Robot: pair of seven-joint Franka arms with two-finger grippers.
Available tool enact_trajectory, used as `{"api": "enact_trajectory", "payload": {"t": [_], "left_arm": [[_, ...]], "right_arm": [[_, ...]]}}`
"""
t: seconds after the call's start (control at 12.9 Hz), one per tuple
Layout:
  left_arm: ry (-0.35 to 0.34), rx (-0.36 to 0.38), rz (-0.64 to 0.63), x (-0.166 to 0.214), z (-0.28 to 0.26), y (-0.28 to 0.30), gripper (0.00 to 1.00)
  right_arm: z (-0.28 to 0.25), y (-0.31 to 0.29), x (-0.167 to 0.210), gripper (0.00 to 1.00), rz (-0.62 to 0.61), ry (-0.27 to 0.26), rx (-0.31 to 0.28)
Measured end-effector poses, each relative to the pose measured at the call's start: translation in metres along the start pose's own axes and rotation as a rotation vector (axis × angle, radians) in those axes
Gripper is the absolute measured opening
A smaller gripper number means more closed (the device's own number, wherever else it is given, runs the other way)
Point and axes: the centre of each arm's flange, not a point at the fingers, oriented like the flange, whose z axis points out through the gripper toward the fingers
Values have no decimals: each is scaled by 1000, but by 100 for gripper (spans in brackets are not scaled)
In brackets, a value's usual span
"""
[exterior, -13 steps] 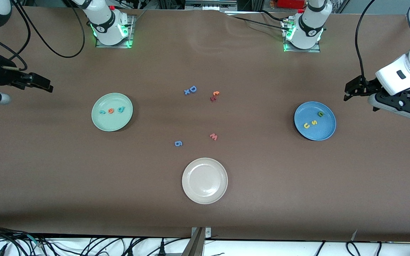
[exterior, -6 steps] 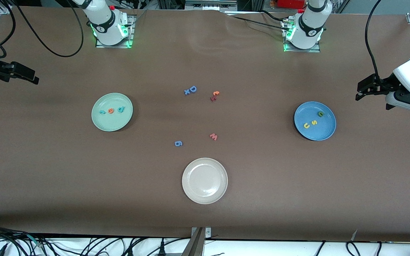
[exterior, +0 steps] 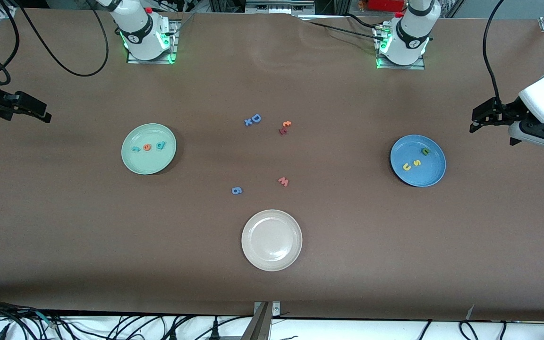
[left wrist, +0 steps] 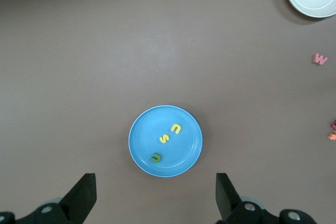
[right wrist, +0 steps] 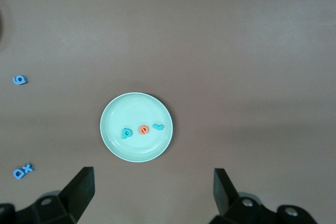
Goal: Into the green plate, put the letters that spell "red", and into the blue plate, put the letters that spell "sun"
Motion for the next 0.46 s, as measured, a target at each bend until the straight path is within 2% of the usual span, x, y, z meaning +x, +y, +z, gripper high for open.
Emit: {"api": "enact_trajectory", "payload": {"t": [0.46], "left_arm": [[-1,0,0,0,0,0,100]], "right_arm": [[-1,-11,-1,100,-23,1,-1]]}}
